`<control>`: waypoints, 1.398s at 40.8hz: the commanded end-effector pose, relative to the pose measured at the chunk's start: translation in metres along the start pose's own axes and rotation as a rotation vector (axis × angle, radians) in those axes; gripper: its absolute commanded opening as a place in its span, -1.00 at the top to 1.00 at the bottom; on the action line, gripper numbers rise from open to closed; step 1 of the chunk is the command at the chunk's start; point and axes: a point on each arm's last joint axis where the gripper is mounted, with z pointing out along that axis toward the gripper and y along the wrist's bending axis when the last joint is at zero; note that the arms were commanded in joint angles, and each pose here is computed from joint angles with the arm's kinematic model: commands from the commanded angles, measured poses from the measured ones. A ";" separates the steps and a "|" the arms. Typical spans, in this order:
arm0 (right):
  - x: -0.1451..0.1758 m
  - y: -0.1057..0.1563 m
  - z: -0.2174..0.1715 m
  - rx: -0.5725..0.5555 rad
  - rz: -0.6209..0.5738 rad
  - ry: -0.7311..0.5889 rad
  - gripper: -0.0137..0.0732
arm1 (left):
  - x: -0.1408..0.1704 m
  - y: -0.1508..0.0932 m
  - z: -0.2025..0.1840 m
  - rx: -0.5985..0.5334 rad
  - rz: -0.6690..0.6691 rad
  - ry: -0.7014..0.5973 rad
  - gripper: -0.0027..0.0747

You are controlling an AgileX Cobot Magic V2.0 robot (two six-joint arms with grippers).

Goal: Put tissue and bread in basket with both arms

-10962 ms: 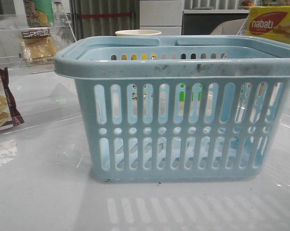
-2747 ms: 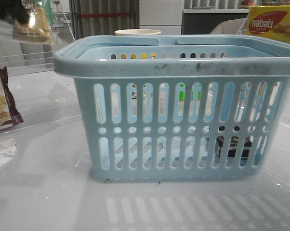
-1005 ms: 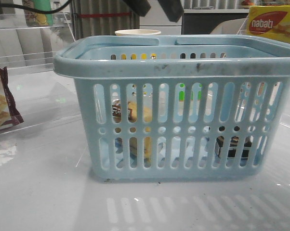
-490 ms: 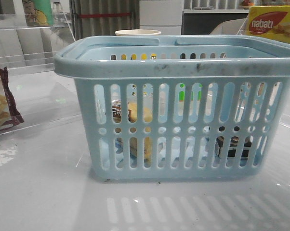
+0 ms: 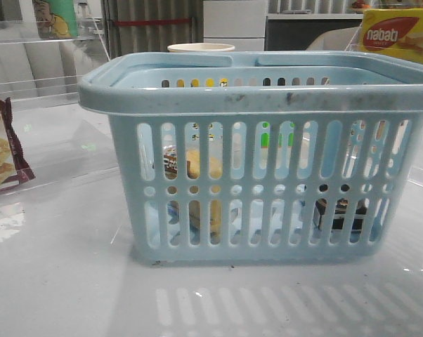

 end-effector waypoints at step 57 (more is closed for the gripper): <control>-0.008 -0.002 -0.005 0.015 -0.020 -0.051 0.55 | 0.046 -0.008 -0.006 0.055 -0.063 -0.126 0.69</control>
